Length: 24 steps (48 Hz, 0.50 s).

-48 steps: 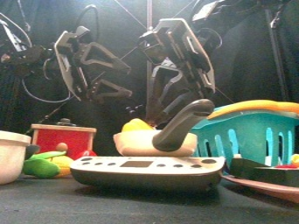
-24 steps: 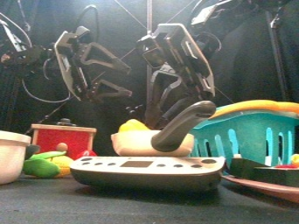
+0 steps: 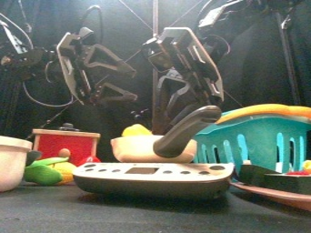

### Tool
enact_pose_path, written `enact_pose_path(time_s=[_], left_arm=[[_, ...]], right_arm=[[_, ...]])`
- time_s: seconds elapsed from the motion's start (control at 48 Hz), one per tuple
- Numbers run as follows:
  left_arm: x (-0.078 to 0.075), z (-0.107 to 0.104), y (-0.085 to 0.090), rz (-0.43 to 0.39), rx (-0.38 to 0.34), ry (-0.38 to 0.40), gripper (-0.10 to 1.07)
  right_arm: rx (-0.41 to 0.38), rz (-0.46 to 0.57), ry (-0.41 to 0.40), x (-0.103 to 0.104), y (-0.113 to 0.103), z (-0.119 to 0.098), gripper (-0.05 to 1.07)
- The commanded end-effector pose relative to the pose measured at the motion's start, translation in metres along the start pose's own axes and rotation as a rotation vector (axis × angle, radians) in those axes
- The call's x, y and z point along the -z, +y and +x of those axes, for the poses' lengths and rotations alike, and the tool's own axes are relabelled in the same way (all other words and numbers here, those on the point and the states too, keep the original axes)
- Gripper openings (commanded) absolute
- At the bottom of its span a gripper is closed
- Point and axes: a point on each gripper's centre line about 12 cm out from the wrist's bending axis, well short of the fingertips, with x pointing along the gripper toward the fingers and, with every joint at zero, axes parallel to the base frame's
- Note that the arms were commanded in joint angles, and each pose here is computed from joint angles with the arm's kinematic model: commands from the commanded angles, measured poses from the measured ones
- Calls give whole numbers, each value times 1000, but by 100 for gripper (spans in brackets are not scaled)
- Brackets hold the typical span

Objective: Assemble squash

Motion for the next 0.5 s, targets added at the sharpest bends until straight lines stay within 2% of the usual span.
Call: enact_pose_path(time_s=[0.0, 0.125, 0.479], left_arm=[[-7, 1, -1, -1, 3, -23, 99], [-7, -5, -1, -1, 1, -25, 99], [-5, -26, -2, 2, 8, -22, 99]], right_arm=[[-37, 8, -53, -17, 7, -27, 59], [-38, -12, -70, -18, 5, -36, 59], [-39, -115, -129, -25, 4, -41, 60]])
